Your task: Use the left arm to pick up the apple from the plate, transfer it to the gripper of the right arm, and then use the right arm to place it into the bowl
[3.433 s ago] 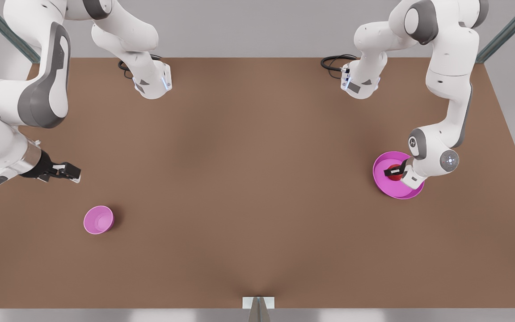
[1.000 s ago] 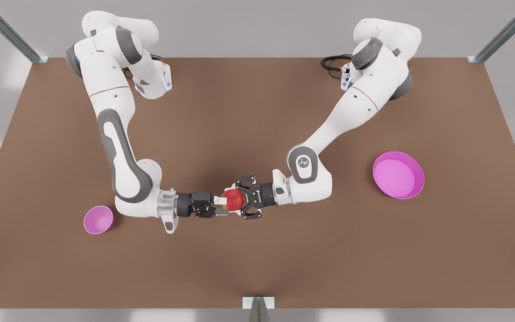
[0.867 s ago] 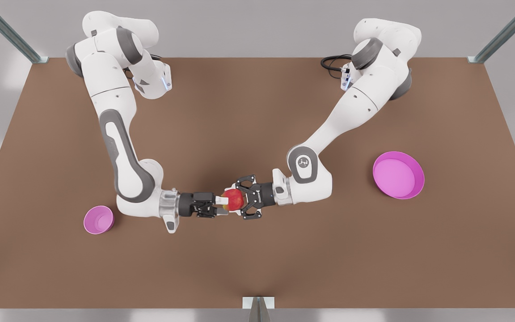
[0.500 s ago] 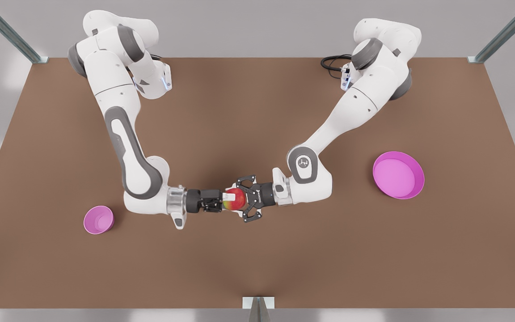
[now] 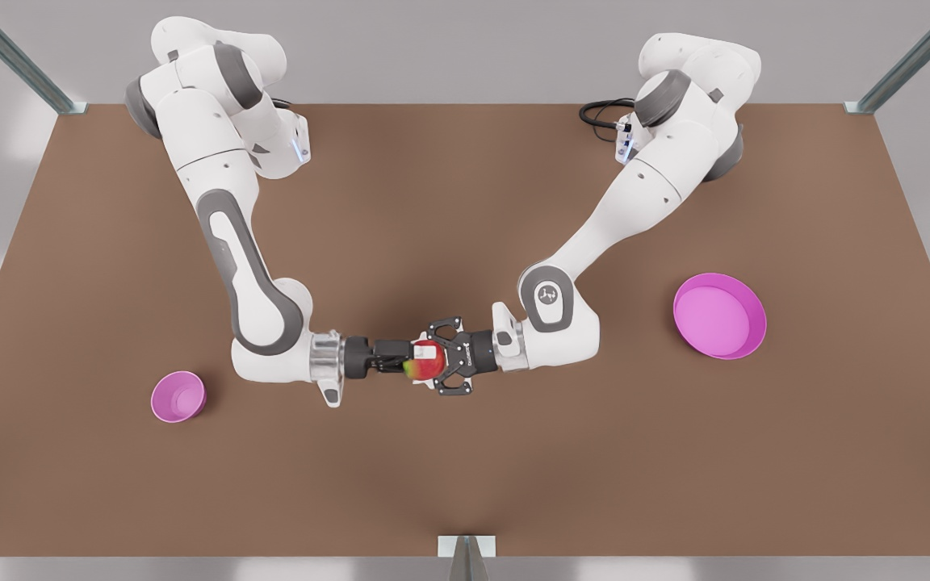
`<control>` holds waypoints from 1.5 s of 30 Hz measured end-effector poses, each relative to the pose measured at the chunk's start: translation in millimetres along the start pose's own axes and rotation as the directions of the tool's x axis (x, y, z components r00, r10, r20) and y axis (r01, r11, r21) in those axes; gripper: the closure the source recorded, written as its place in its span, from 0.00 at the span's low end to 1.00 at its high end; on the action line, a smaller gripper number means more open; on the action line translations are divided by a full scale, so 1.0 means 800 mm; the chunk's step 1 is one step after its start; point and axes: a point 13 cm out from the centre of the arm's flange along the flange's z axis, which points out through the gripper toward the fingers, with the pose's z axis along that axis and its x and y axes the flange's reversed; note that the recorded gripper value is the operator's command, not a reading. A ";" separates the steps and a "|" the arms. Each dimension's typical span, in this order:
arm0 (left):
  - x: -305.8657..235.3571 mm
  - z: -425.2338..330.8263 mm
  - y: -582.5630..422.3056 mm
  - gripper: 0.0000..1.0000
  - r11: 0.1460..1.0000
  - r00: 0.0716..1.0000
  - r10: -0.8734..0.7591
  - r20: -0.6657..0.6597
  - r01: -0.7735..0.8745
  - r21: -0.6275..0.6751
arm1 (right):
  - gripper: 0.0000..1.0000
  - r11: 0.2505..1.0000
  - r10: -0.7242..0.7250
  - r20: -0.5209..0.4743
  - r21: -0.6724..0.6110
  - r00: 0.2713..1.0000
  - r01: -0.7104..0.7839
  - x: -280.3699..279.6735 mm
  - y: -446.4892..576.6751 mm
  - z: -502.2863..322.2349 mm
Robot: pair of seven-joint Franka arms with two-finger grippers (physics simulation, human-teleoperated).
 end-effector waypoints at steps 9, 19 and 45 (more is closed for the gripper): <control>0.014 0.000 0.003 0.00 1.000 1.000 0.011 -0.013 -0.011 0.003 | 0.33 1.000 0.029 0.002 0.004 1.000 -0.029 -0.001 0.002 0.002; -0.073 -0.375 0.094 0.00 0.883 0.636 0.329 -0.698 -0.470 -0.012 | 0.33 0.995 -0.023 -0.023 0.094 0.999 0.025 -0.011 0.003 -0.017; -0.125 -0.722 -0.036 0.00 0.563 0.350 -0.776 -0.524 0.009 -0.827 | 0.33 0.338 0.026 -0.179 0.927 0.983 0.160 -0.035 -0.223 -0.528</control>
